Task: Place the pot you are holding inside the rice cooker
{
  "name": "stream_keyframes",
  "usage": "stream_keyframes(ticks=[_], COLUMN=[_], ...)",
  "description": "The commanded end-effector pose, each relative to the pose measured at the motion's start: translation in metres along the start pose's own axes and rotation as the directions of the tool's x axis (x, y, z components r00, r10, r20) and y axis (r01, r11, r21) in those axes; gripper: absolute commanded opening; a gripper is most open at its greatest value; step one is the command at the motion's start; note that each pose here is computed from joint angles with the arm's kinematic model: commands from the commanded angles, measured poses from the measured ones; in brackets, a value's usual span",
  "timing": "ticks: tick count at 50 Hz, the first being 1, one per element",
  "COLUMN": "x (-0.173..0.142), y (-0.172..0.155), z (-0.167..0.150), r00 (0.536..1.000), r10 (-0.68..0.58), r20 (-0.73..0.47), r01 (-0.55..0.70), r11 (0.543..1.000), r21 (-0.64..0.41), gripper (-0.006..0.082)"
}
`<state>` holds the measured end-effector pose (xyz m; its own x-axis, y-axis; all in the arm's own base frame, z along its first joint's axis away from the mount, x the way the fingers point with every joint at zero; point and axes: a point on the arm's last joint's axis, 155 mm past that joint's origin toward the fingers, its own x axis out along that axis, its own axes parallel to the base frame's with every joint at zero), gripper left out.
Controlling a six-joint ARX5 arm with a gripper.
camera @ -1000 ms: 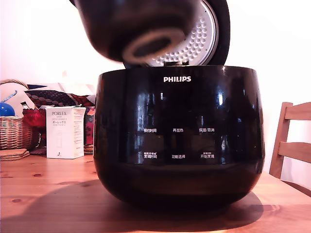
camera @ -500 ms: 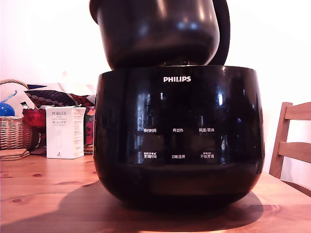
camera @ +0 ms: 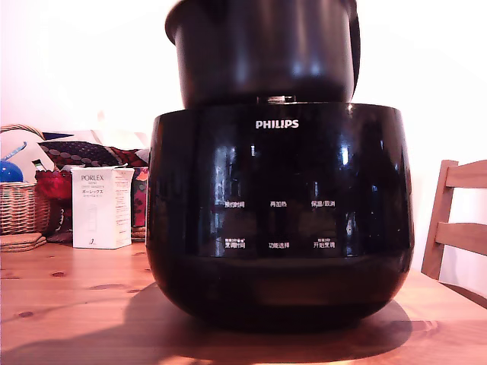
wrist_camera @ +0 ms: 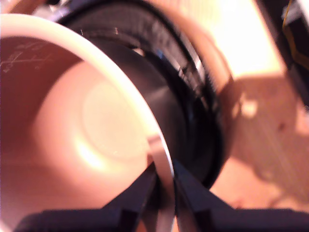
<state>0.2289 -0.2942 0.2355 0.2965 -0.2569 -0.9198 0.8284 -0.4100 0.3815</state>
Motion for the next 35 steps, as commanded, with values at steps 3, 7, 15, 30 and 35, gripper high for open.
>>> stream_keyframes(ticks=[3, 7, 15, 30, 35], x=[0.005, 0.01, 0.016, 0.019, 0.02], y=[0.002, 0.002, 0.002, 0.001, 0.0], z=[0.0, -0.001, -0.001, -0.001, 0.0], r00=[1.0, 0.999, 0.999, 0.998, 0.998], r10=[-0.008, -0.019, -0.032, -0.061, -0.07], r20=[-0.023, -0.03, -0.036, -0.001, 0.011], r01=[0.009, 0.02, 0.035, 0.061, 0.069], r11=[0.998, 0.998, 0.995, 0.996, 0.995], r21=[0.054, 0.053, 0.095, 0.072, 0.069], gripper=[-0.0024, -0.0024, -0.0024, -0.0024, -0.0024])
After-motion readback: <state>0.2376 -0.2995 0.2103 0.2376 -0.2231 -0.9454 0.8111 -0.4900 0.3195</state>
